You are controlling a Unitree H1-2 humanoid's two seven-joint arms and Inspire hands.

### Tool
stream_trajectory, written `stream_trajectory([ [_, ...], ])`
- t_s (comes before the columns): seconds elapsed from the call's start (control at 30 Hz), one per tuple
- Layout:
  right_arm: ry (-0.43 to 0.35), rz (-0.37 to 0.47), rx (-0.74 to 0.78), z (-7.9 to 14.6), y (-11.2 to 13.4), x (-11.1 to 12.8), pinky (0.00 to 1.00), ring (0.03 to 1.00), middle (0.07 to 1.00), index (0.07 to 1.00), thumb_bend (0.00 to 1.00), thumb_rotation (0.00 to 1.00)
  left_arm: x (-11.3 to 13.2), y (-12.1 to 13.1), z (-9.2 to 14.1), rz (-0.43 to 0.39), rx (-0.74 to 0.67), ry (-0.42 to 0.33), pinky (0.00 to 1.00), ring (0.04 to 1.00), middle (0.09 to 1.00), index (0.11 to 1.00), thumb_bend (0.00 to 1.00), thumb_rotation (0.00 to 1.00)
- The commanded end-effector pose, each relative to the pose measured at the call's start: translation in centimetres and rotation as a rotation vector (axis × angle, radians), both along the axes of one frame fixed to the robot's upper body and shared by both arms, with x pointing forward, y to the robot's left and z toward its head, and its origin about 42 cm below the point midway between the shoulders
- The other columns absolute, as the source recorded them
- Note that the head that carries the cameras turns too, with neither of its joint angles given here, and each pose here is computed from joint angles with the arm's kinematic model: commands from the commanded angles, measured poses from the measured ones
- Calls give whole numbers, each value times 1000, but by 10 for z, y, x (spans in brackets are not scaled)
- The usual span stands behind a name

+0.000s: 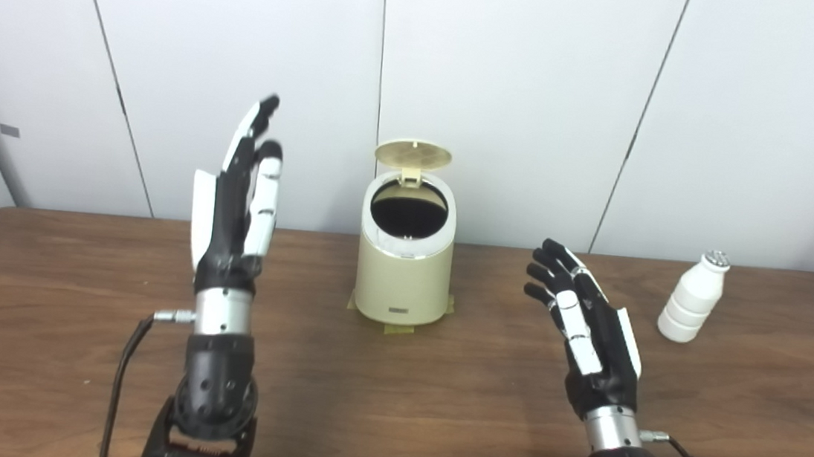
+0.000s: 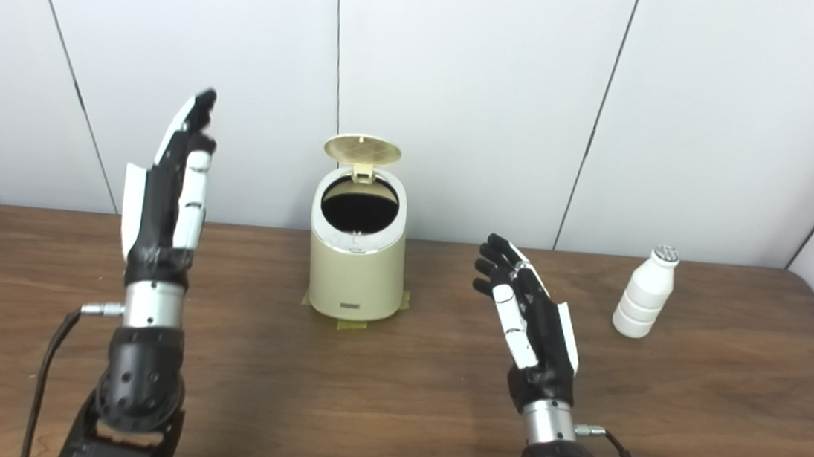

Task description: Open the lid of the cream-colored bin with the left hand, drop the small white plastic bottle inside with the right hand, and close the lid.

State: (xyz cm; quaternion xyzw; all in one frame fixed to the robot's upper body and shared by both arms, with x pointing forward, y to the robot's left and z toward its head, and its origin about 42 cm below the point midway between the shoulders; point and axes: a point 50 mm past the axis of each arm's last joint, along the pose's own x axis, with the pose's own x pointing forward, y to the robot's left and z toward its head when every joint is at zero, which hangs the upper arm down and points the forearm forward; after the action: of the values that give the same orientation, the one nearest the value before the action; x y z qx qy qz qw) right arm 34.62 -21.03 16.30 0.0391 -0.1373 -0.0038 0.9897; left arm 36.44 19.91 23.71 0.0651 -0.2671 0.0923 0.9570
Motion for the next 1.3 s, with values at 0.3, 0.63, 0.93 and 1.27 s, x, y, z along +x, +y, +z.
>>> stream_trajectory([
  [0.3,-106,3,-4,25,-2,9,750,808,820,811,200,665,-26,14,-13,-119,-129,-25,866,900,902,886,261,952],
  [0.63,-171,-45,-80,33,-13,14,748,812,829,824,207,633,-29,22,-26,-117,-138,-2,837,892,901,888,253,913],
  [0.93,-297,-131,-62,82,-34,14,771,825,833,822,322,613,-29,28,-31,-109,-125,10,840,887,898,887,221,882],
  [1.27,-452,-253,-109,133,-73,5,737,804,821,823,362,691,-29,31,-36,-106,-109,35,848,889,899,882,223,860],
])
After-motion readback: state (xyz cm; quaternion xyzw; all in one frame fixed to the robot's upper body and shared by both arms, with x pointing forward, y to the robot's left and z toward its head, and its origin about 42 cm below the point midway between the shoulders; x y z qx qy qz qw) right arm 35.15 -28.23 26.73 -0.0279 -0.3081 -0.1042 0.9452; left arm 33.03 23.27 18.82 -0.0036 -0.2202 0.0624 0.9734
